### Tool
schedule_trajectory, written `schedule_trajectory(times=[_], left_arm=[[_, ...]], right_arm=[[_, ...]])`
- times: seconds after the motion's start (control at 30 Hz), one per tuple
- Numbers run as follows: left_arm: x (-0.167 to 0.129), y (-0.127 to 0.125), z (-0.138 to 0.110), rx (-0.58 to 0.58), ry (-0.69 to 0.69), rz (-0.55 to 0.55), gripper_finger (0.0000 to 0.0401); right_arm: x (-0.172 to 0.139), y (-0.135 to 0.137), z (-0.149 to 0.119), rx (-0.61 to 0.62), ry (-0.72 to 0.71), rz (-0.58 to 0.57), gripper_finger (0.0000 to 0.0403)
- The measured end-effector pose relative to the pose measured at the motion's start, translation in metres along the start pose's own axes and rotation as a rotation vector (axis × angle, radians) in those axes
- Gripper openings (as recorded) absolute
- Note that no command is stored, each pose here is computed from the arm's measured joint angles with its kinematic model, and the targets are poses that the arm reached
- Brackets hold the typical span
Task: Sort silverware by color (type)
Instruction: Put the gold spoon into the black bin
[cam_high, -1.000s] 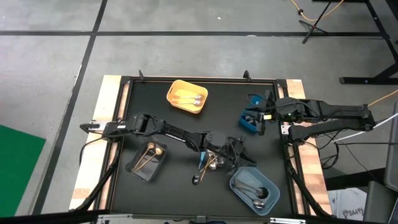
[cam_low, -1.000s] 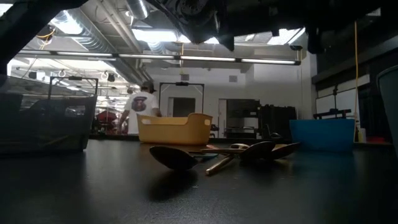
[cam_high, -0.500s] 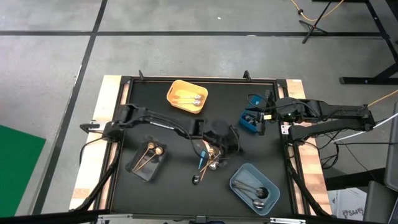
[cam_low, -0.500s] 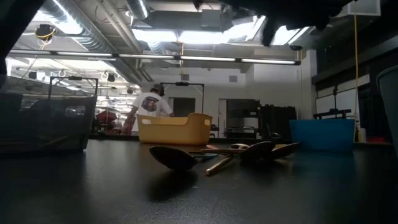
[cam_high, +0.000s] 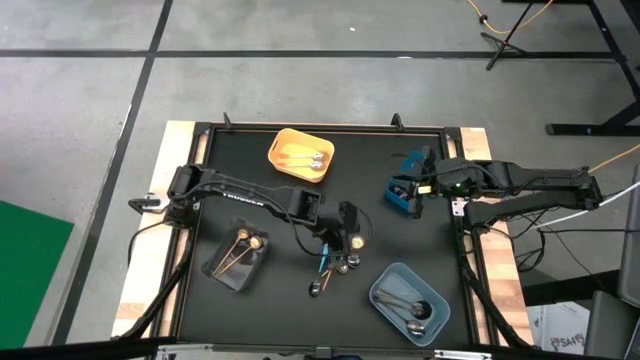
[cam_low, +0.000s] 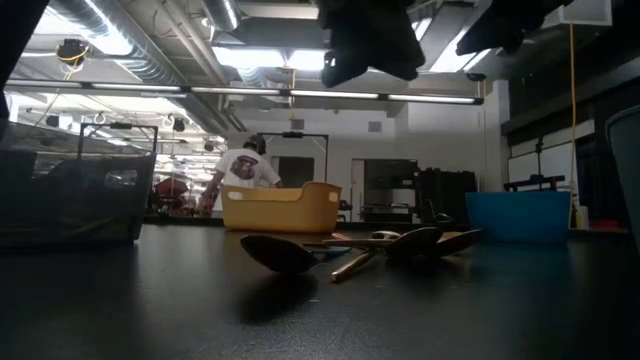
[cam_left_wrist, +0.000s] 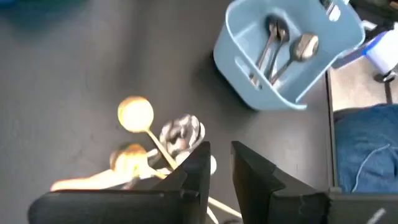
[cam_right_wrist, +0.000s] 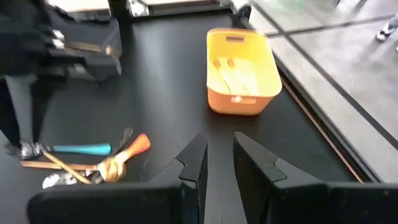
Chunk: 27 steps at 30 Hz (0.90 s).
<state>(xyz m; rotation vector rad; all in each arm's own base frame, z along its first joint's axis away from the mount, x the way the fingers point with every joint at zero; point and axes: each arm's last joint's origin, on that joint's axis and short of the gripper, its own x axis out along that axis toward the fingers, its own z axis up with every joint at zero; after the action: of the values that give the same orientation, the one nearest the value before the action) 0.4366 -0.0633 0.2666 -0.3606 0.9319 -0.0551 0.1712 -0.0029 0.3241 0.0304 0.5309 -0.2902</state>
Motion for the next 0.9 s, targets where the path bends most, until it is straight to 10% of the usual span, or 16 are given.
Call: schedule_trajectory(times=[0.9], left_arm=[[0.054,-0.002,-0.079,-0.168,0.161,0.068,0.0137]], right_arm=[[0.025,0.007,-0.009,-0.046,0.148,-0.018,0.0067]])
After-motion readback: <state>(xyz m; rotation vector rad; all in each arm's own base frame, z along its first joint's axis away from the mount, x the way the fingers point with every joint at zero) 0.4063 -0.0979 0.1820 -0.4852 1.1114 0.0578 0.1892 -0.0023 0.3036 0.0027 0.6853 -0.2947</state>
